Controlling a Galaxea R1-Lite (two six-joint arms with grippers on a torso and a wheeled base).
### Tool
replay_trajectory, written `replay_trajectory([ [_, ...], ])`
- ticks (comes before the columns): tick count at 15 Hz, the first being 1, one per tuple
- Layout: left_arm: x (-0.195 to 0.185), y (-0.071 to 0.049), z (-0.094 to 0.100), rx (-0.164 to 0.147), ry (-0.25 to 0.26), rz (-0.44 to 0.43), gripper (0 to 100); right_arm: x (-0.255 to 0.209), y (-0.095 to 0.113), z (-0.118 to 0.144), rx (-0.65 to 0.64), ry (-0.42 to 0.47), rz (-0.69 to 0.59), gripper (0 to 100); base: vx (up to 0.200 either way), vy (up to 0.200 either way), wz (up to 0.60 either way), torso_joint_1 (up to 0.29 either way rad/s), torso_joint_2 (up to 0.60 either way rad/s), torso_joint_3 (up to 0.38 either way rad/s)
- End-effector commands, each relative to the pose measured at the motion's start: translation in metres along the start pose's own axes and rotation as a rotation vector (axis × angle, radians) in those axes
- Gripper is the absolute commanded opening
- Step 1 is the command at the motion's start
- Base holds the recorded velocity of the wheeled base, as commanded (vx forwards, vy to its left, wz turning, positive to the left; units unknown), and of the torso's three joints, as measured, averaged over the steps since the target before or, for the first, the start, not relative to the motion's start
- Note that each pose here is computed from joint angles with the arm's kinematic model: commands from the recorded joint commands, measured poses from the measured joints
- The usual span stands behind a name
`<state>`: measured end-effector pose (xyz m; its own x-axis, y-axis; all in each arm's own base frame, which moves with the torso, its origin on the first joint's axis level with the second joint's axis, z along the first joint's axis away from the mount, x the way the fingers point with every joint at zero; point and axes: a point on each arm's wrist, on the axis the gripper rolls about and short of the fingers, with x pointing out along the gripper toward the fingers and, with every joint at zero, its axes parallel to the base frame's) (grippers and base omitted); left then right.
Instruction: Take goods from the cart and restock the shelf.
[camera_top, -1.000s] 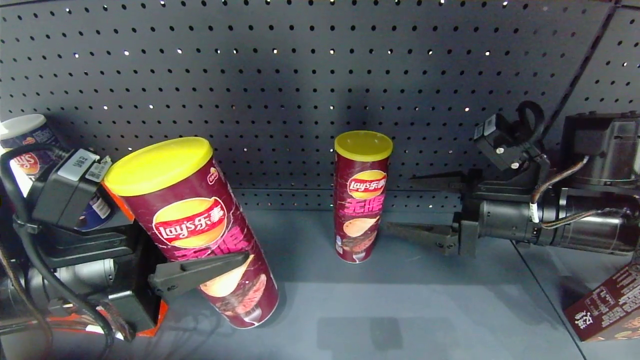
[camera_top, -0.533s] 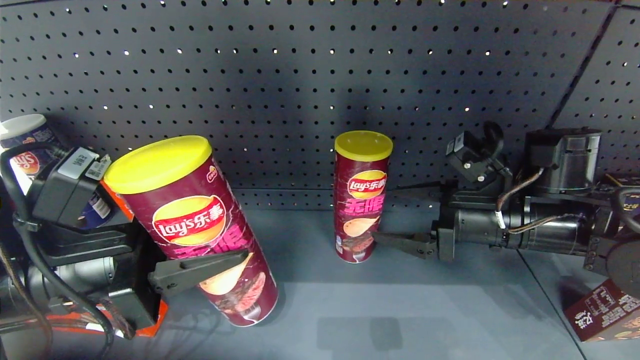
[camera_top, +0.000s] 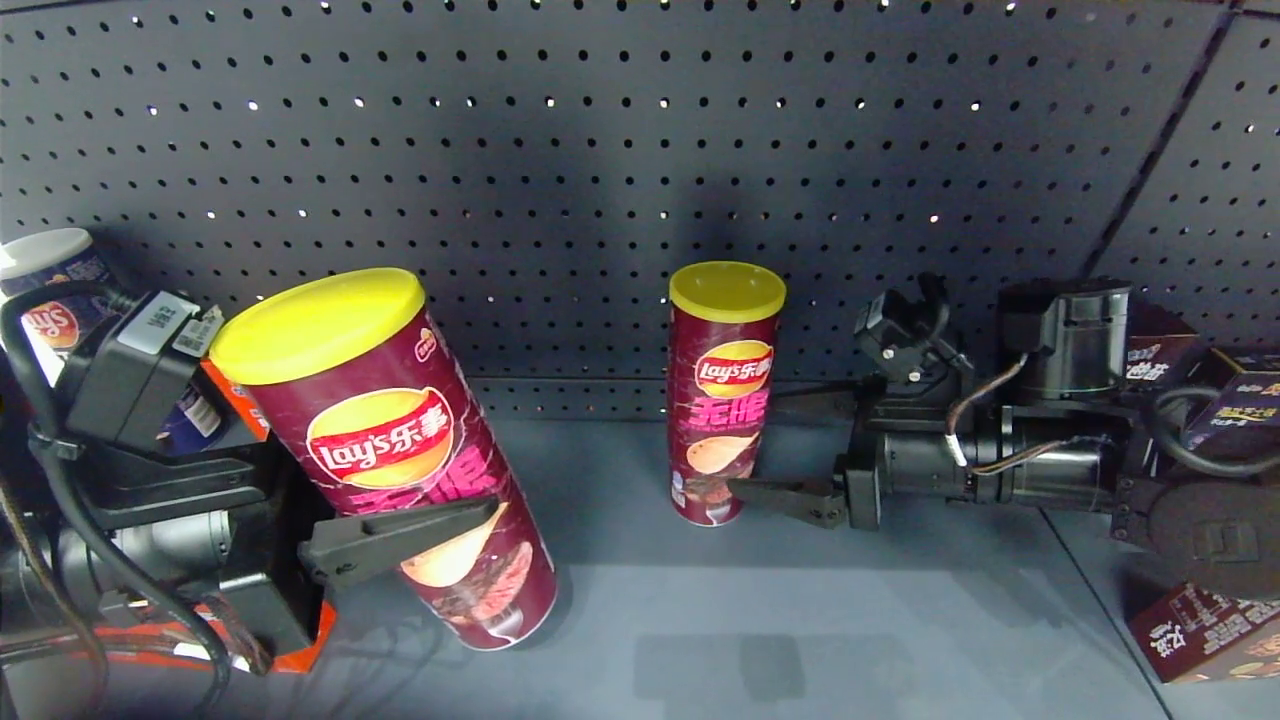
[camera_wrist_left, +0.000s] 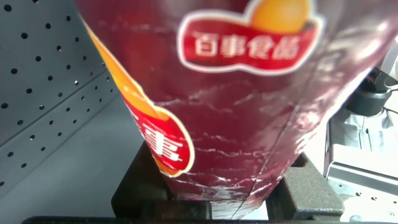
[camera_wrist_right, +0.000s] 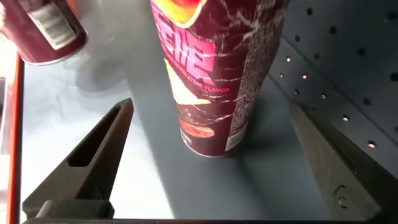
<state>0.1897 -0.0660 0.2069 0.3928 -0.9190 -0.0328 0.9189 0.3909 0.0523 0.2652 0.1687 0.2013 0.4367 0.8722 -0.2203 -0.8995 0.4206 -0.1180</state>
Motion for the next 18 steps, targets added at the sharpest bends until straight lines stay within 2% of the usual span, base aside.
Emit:
replay_trajectory([
  [1,0.0,0.001,0.001,0.004,-0.003,0.002,0,0.009,-0.003,-0.004,0.006,0.012,0.011,100,0.0,0.0,0.0,0.0,0.0,0.0],
  [18,-0.001,0.0,0.001,0.002,-0.003,0.004,0,0.042,-0.012,-0.021,0.011,0.015,0.041,100,0.0,0.0,0.0,0.0,0.0,0.0],
])
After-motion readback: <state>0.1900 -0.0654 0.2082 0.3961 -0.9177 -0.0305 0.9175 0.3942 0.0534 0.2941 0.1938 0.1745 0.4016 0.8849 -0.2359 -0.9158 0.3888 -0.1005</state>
